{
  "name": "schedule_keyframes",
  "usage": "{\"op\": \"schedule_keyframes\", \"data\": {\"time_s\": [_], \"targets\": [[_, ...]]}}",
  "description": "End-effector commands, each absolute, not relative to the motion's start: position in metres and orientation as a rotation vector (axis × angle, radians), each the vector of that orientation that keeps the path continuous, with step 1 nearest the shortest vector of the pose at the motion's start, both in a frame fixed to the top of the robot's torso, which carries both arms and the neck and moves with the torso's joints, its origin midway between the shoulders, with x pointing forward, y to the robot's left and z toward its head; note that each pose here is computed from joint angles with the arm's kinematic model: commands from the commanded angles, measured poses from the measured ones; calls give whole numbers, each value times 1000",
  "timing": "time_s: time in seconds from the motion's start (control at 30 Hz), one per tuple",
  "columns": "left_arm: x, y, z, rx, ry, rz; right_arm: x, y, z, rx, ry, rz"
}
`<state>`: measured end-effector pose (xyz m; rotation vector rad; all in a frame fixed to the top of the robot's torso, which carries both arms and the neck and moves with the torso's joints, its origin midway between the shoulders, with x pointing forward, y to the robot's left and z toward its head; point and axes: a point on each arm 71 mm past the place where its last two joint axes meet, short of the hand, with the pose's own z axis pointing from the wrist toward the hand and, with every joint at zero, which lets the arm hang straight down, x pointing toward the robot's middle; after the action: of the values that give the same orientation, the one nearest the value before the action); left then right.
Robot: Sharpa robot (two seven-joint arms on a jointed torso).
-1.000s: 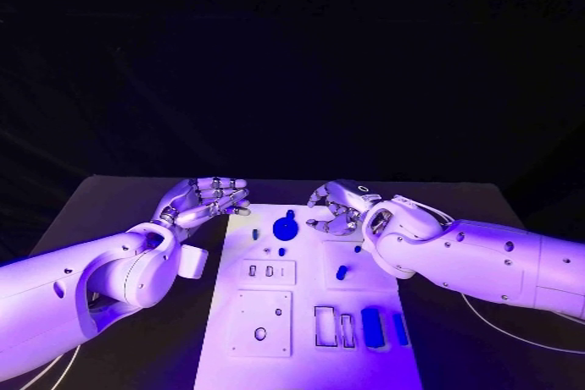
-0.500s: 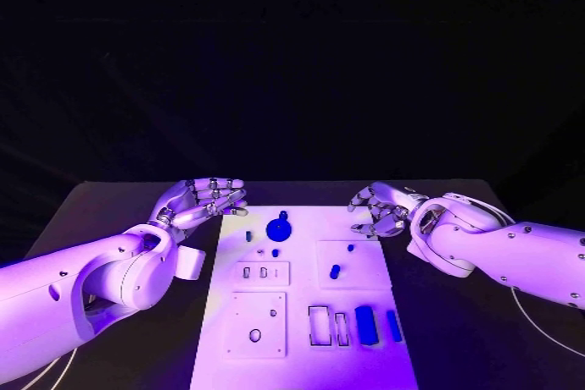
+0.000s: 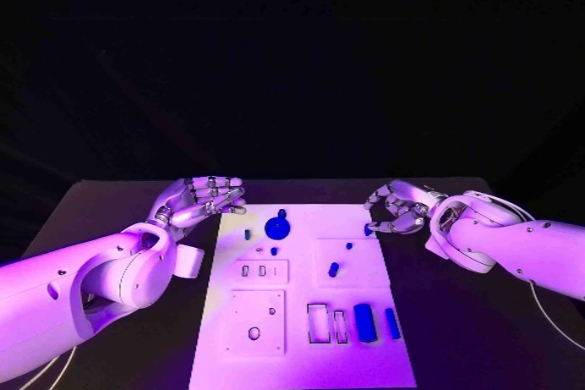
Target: Assemble the parts on the task board
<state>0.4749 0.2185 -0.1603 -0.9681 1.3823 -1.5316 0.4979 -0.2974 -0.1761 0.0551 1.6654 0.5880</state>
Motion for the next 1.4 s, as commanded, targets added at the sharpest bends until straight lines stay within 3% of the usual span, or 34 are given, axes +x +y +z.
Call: {"op": "schedule_keyframes", "data": {"time_s": [0.03, 1.4], "targets": [[474, 216, -159, -954, 1386, -1554, 498, -299, -180, 40, 1688, 621], [475, 220, -160, -958, 1385, -1545, 499, -298, -206, 76, 1754, 607]]}}
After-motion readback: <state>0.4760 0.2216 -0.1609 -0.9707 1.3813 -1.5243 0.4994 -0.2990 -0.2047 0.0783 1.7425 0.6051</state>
